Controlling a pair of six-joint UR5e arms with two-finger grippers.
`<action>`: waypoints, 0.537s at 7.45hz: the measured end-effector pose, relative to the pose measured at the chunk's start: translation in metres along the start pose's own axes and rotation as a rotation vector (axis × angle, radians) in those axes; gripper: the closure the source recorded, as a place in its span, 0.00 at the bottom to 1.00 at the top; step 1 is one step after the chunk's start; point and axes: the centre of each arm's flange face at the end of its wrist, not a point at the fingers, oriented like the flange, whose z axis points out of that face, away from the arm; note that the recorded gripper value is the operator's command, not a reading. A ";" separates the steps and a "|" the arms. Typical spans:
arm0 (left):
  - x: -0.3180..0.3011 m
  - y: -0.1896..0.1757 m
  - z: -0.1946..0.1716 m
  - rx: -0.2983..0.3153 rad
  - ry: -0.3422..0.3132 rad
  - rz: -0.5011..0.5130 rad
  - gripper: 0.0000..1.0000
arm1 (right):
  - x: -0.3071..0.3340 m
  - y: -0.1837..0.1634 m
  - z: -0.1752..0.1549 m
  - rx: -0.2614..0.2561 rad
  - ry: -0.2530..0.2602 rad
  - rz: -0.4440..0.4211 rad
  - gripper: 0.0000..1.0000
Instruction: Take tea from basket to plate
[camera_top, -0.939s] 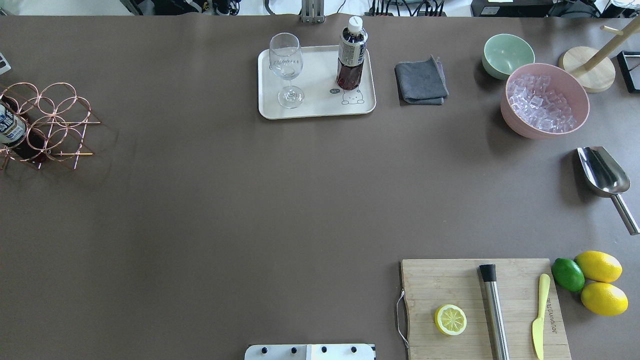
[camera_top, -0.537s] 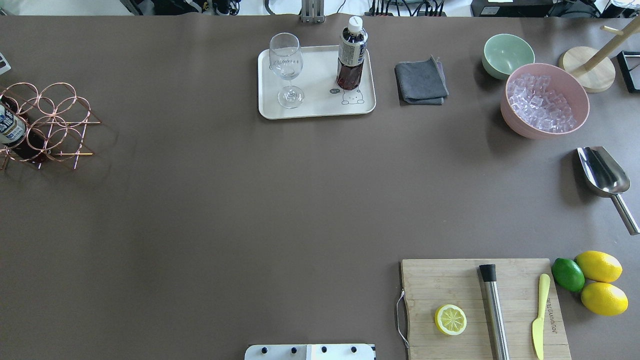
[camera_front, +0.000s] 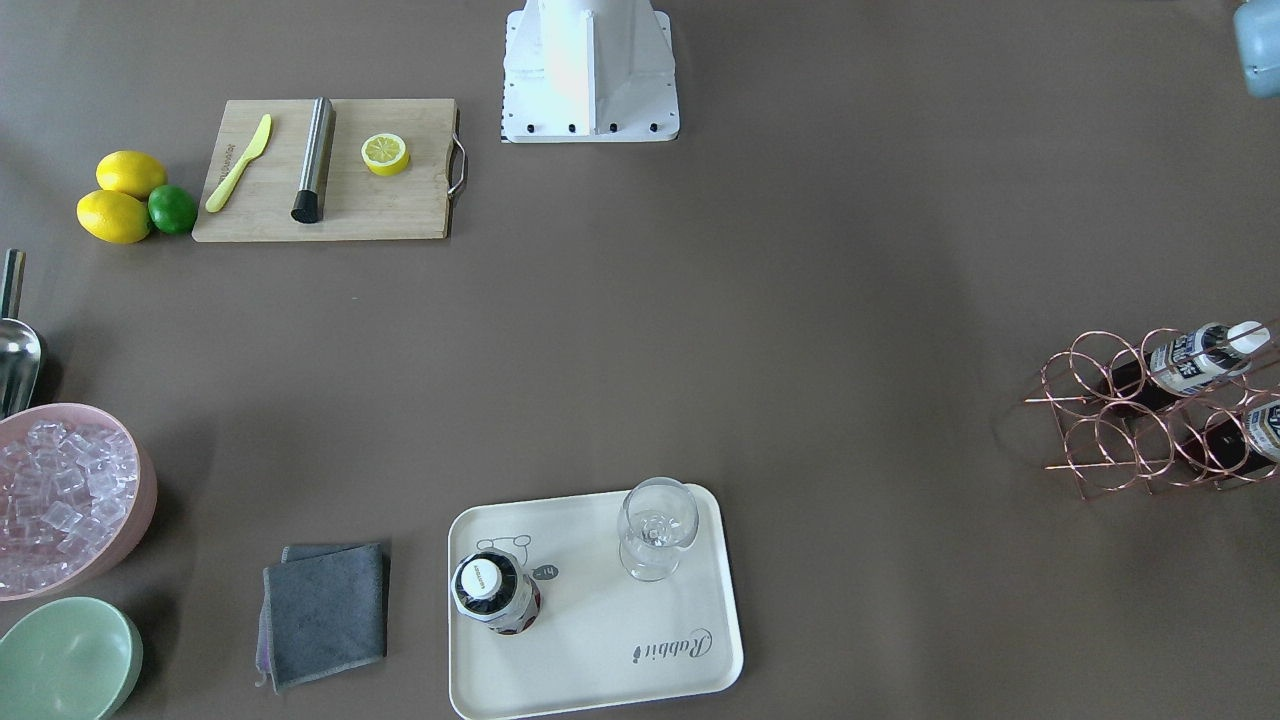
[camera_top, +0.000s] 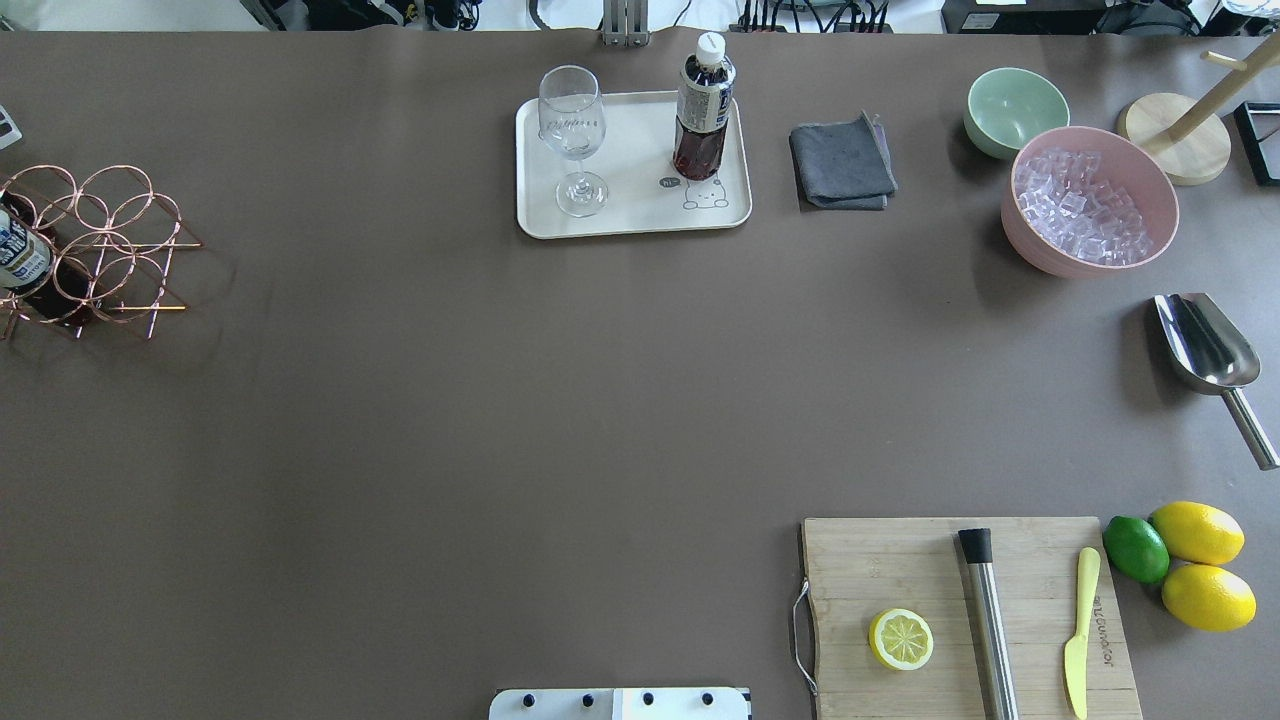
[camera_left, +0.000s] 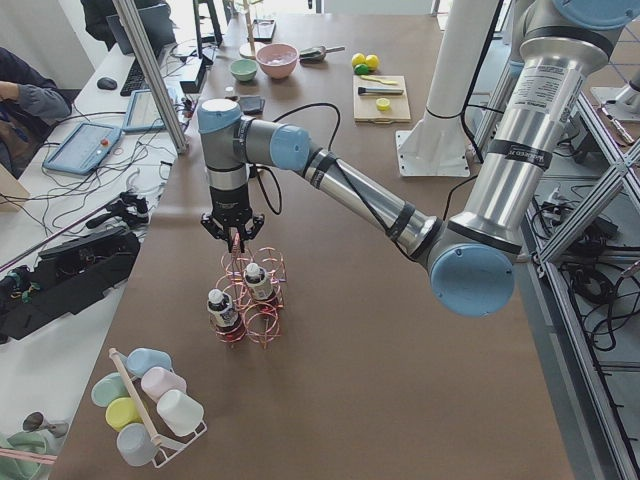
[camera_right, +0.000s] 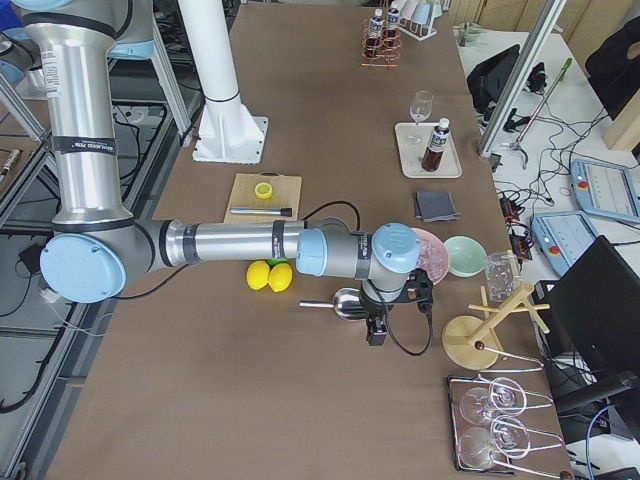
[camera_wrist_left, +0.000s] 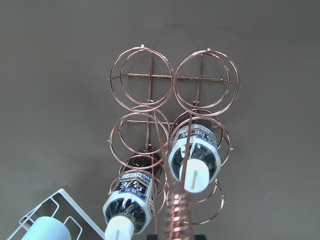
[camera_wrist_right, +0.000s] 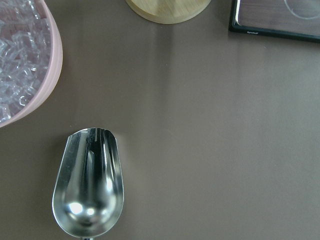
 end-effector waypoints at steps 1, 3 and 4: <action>0.002 0.002 0.003 0.002 0.009 -0.004 0.02 | 0.004 0.008 0.005 -0.009 -0.001 0.008 0.00; 0.005 0.005 0.008 0.011 0.020 -0.012 0.02 | 0.006 0.013 0.008 -0.013 -0.001 0.012 0.00; 0.005 0.009 0.006 0.012 0.019 -0.019 0.02 | 0.005 0.014 0.008 -0.013 0.000 0.012 0.00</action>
